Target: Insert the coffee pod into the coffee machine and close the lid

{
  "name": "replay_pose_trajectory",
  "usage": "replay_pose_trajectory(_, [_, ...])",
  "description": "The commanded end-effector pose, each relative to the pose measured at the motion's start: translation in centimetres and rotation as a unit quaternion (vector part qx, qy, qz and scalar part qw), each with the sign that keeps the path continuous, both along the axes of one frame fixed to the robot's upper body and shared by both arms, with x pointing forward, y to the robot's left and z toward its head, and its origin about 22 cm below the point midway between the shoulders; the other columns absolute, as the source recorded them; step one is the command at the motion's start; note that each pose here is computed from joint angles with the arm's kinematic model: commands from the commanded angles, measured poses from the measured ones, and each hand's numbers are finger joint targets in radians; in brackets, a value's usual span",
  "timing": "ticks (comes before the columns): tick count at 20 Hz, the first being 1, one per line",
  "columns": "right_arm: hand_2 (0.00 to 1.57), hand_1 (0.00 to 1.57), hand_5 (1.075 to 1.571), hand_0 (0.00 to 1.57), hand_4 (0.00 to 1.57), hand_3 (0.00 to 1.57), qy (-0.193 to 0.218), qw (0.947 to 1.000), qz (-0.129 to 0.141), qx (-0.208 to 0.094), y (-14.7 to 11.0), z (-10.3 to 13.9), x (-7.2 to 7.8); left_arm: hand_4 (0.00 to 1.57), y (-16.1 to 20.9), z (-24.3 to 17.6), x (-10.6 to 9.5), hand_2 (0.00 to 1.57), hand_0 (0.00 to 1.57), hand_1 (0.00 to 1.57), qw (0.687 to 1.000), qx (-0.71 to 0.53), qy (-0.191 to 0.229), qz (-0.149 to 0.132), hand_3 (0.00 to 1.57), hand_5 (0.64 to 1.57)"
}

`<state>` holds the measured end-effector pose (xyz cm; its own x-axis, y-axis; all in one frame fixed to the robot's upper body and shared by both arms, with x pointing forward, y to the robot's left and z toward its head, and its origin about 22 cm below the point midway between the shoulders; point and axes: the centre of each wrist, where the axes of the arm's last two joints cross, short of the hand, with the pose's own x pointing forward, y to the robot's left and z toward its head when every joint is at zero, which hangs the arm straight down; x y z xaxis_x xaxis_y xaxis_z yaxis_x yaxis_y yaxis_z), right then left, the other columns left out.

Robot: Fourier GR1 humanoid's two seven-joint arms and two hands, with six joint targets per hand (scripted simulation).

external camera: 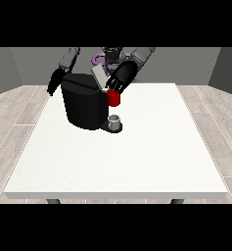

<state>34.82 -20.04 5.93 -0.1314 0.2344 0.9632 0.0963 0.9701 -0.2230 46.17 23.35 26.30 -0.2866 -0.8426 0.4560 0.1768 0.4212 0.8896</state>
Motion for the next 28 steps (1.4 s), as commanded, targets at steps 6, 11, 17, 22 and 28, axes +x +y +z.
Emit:
replay_pose_trajectory(6, [0.00, 0.00, 1.571, 0.00, 0.17, 0.00, -0.006, 1.0000, 0.002, -0.003, 0.3, 0.7, 0.0, 0.41, 1.3, 1.0, 0.1, 1.26, 1.20, 1.20, 1.000, -0.003, -0.002, 0.003, 1.20, 1.571])
replay_pose_trajectory(11, [0.00, 0.00, 1.571, 0.00, 0.00, 0.00, -0.018, 0.9998, 0.006, -0.006, 0.1, 0.1, 0.0, 0.37, 1.1, 2.9, -0.1, 1.25, 1.20, 1.20, 0.999, -0.003, -0.041, 0.006, 1.20, 1.571])
replay_pose_trajectory(17, [0.00, 0.00, 1.571, 0.00, 0.00, 0.00, 0.012, 0.9999, 0.004, 0.001, -0.8, -1.3, -0.5, 0.36, 1.6, 2.5, 0.0, 1.21, 1.19, 1.19, 0.999, -0.001, -0.032, 0.006, 1.17, 1.571])
replay_pose_trajectory(22, [0.00, 0.00, 1.571, 0.00, 0.00, 0.00, -0.008, 0.9999, 0.007, -0.011, -1.3, 1.1, 0.0, 0.00, 1.7, 0.9, 0.0, 1.23, 1.21, 1.21, 0.996, 0.052, -0.065, 0.024, 1.13, 1.571])
replay_pose_trajectory(28, [0.00, 0.00, 1.571, 0.00, 0.00, 0.00, -0.016, 0.9998, -0.013, 0.002, -0.8, 0.5, 0.1, 0.00, 1.9, 1.3, -0.2, 1.18, 1.16, 1.16, 0.993, 0.087, -0.080, 0.008, 1.05, 1.571])
